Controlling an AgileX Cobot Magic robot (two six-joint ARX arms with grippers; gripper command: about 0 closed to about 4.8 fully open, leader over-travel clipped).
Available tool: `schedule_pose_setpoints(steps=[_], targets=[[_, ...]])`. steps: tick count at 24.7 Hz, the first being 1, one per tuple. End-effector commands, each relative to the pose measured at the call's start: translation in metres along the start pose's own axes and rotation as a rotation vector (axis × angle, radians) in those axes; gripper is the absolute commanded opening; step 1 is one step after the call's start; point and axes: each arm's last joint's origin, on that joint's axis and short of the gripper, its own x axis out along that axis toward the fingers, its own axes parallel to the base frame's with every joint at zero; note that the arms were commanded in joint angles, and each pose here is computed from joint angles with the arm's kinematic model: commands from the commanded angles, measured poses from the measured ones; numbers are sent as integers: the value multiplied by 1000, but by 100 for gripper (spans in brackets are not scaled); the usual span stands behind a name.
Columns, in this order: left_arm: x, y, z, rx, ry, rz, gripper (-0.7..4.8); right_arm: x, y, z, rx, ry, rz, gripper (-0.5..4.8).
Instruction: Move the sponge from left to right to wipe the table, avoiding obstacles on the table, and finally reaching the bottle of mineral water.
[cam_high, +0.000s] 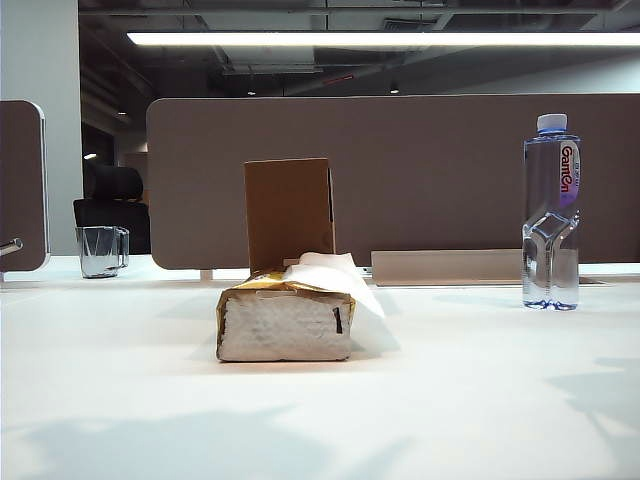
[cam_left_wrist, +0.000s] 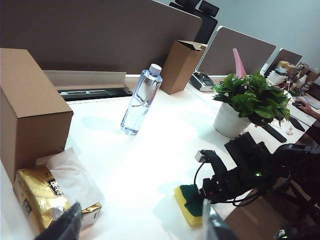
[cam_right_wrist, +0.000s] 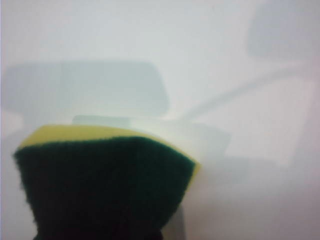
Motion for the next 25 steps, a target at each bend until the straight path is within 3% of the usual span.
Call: schedule_pose_setpoints(steps=[1, 8, 25], targets=[[-1, -1, 3, 8, -14, -1, 309, 1, -1, 6, 3, -65, -16, -6], [-1, -1, 3, 8, -14, 1, 309, 11, -7, 23, 20, -67, -18, -6], [-1, 0, 3, 8, -27, 39, 309, 46, 6, 89, -7, -100, -2, -6]])
